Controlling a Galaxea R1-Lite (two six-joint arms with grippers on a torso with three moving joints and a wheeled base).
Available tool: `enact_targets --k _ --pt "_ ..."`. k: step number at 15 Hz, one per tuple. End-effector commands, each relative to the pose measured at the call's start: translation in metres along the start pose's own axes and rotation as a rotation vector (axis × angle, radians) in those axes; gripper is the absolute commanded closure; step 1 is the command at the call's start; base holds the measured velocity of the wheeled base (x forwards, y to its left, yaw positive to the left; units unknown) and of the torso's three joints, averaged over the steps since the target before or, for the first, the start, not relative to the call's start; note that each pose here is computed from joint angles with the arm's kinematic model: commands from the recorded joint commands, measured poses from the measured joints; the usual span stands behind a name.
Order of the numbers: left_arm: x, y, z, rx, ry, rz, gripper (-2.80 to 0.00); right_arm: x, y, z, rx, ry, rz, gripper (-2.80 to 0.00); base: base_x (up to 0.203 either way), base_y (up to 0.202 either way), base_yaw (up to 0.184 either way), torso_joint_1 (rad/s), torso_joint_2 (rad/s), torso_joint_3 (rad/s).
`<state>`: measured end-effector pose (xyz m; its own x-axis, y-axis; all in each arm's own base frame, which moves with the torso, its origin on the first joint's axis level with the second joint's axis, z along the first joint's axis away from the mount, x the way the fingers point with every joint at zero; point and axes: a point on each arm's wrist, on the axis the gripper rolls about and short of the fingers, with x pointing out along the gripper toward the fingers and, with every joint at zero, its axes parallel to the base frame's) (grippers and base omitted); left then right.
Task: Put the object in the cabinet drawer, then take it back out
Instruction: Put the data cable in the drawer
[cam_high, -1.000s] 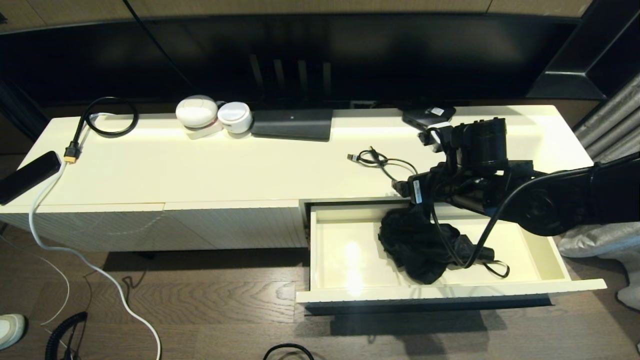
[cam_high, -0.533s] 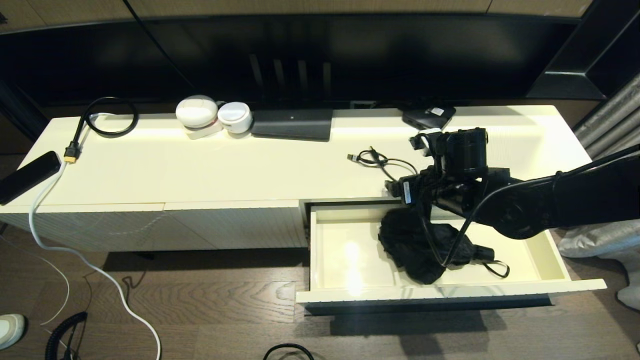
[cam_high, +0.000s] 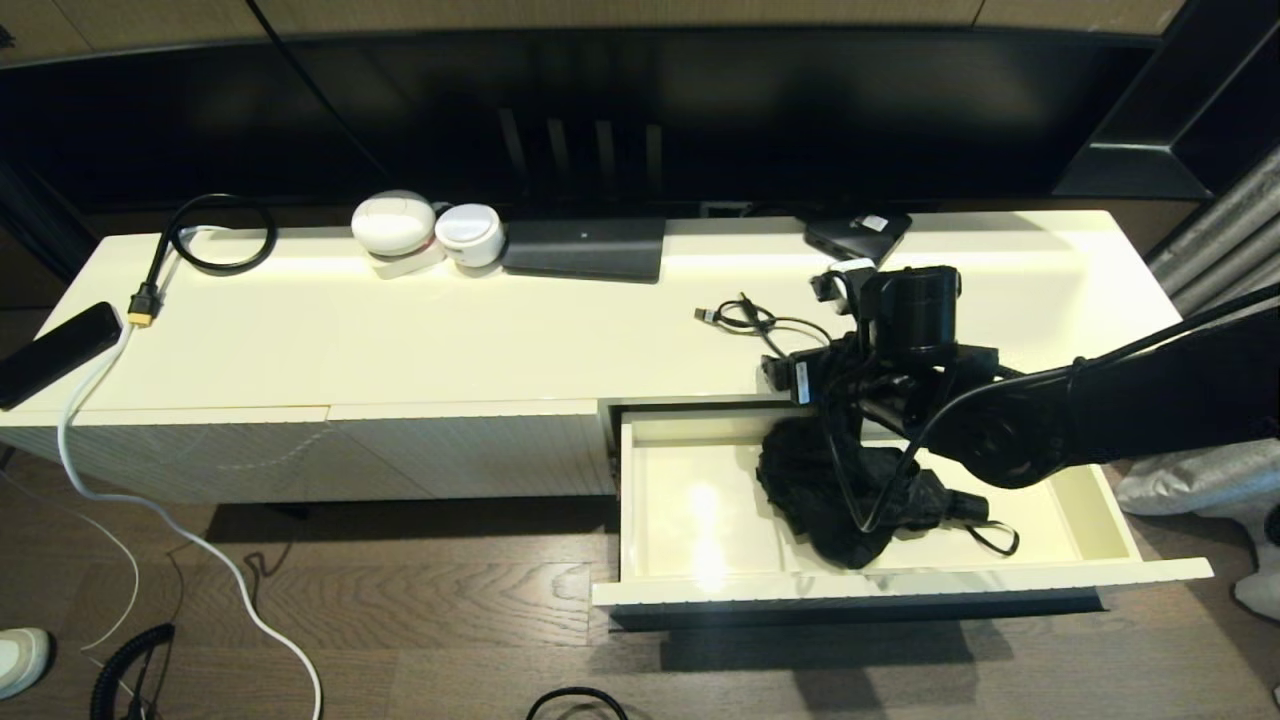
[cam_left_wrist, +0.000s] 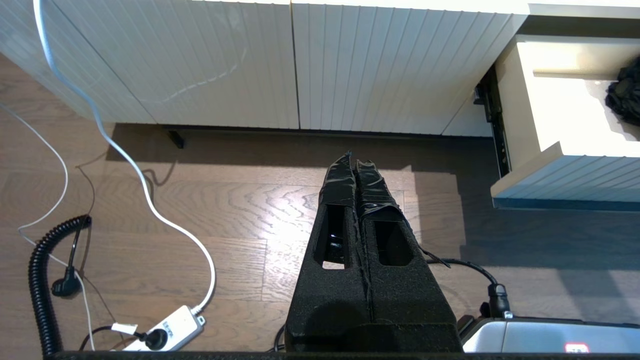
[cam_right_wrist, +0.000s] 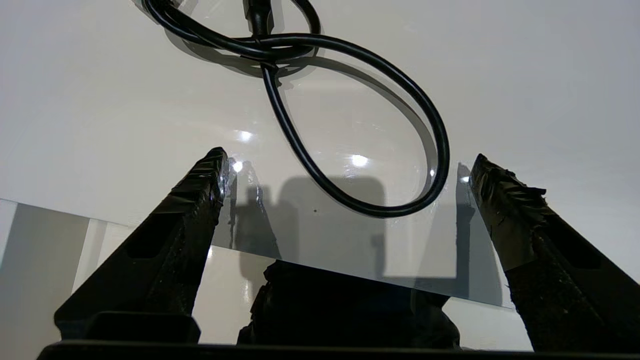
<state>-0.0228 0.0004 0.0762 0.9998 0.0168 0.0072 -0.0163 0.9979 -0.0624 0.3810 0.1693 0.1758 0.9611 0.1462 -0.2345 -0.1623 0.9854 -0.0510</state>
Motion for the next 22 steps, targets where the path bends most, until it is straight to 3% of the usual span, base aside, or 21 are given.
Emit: enact_targets --k 1,14,15,22 --pt "0.0 0.0 0.0 -0.001 -0.001 0.002 0.0 0.0076 0.0023 -0.0098 -0.004 0.013 -0.012 -2.8 0.0 0.0 0.0 0.0 0.0 0.0" --pt "0.0 0.0 0.0 -0.001 -0.001 0.002 0.0 0.0085 0.0082 -0.0061 -0.021 -0.038 -0.02 -2.8 0.0 0.0 0.0 0.0 0.0 0.0" --pt "0.0 0.0 0.0 -0.001 -0.001 0.001 0.0 0.0083 0.0087 -0.0069 -0.022 -0.033 -0.024 0.0 0.0 0.0 0.0 0.0 0.0 0.0" --pt "0.0 0.0 0.0001 -0.001 -0.001 0.002 0.0 0.0081 0.0107 -0.0089 -0.025 -0.024 -0.019 0.0 0.0 0.0 0.0 0.0 0.0 0.0"
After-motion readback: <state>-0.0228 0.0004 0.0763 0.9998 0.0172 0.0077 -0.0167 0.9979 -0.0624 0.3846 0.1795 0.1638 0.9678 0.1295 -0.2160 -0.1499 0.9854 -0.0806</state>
